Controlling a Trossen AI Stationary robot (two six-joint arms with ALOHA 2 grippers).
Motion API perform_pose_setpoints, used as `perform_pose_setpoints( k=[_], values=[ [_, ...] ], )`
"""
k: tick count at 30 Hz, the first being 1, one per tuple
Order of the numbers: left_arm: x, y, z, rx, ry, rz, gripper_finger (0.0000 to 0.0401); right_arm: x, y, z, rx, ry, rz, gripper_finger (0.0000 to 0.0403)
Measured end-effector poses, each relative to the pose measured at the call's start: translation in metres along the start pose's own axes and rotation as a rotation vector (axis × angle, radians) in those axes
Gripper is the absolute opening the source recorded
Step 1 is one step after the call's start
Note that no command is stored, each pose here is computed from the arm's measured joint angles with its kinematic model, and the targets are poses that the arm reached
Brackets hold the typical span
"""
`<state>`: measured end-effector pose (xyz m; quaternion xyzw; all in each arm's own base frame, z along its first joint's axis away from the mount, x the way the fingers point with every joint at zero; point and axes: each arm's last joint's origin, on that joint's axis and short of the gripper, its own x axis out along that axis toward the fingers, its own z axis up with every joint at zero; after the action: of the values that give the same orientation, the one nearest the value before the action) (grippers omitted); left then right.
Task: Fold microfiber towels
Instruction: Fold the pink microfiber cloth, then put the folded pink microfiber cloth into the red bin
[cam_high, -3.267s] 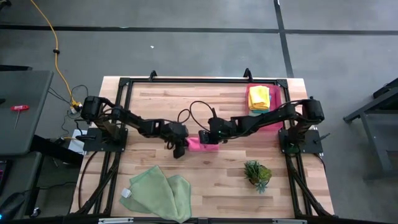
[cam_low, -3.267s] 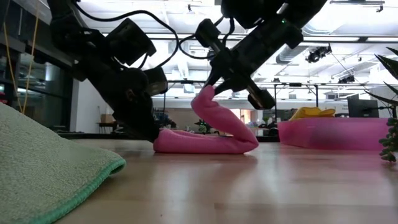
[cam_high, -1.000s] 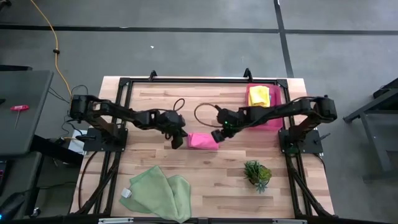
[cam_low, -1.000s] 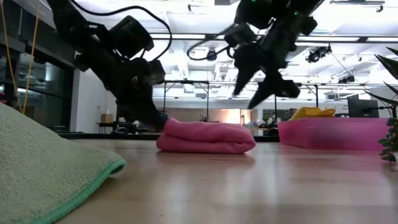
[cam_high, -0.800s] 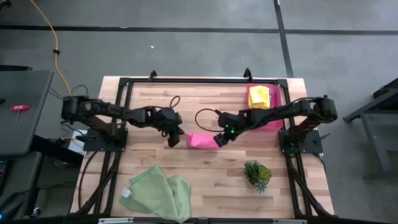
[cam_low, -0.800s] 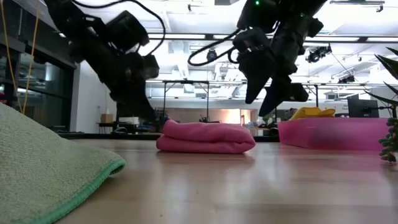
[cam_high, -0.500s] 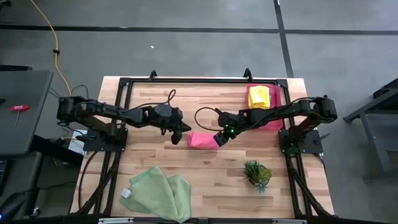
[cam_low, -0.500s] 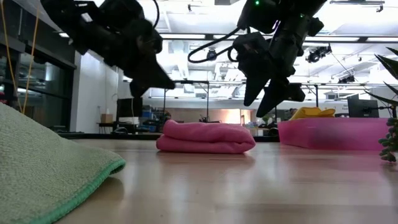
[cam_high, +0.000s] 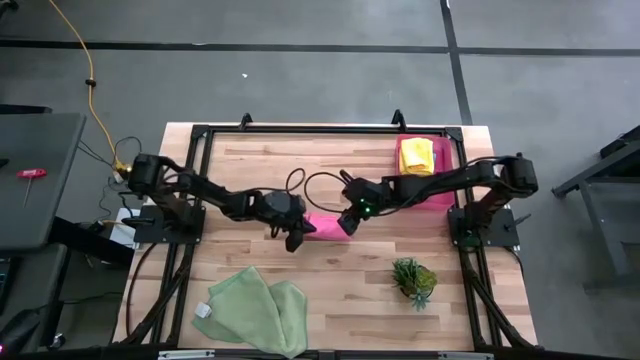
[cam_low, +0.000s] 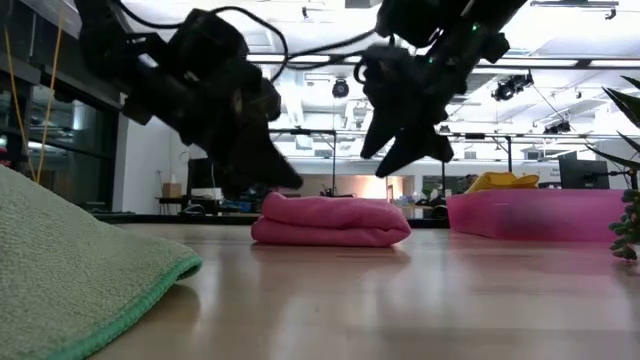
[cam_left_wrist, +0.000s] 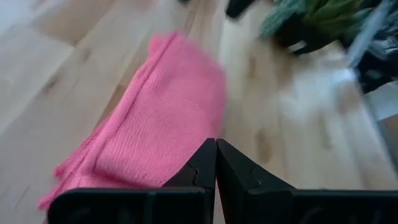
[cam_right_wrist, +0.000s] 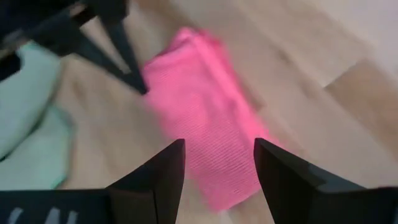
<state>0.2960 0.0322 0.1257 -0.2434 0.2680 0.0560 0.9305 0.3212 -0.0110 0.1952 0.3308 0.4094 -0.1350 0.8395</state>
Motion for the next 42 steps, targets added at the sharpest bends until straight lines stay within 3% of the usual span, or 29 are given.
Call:
perform_pose_setpoints(
  k=[5,10,16,29,36,42],
  values=[
    [0.008,0.006,-0.011,-0.008,0.035,0.067,0.0,0.019,-0.016,0.004,0.037,-0.041,-0.125,0.0183],
    [0.01,0.009,-0.015,-0.003,0.055,0.081,0.0,0.036,-0.024,0.002,0.101,-0.014,-0.144,0.0183],
    [0.009,0.018,-0.013,0.037,0.067,0.11,0.0,0.045,-0.008,-0.021,0.08,0.092,-0.115,0.0183],
    [-0.001,0.059,0.004,0.132,0.037,0.203,0.0,0.046,0.023,-0.046,0.127,0.084,-0.071,0.0183],
    [-0.016,0.056,0.013,0.097,0.061,0.125,0.0,0.031,0.013,-0.023,0.184,0.012,-0.064,0.0183],
    [-0.037,0.044,0.023,0.092,0.071,0.126,0.0,0.039,0.0,-0.002,0.28,0.02,0.059,0.0183]
  ],
)
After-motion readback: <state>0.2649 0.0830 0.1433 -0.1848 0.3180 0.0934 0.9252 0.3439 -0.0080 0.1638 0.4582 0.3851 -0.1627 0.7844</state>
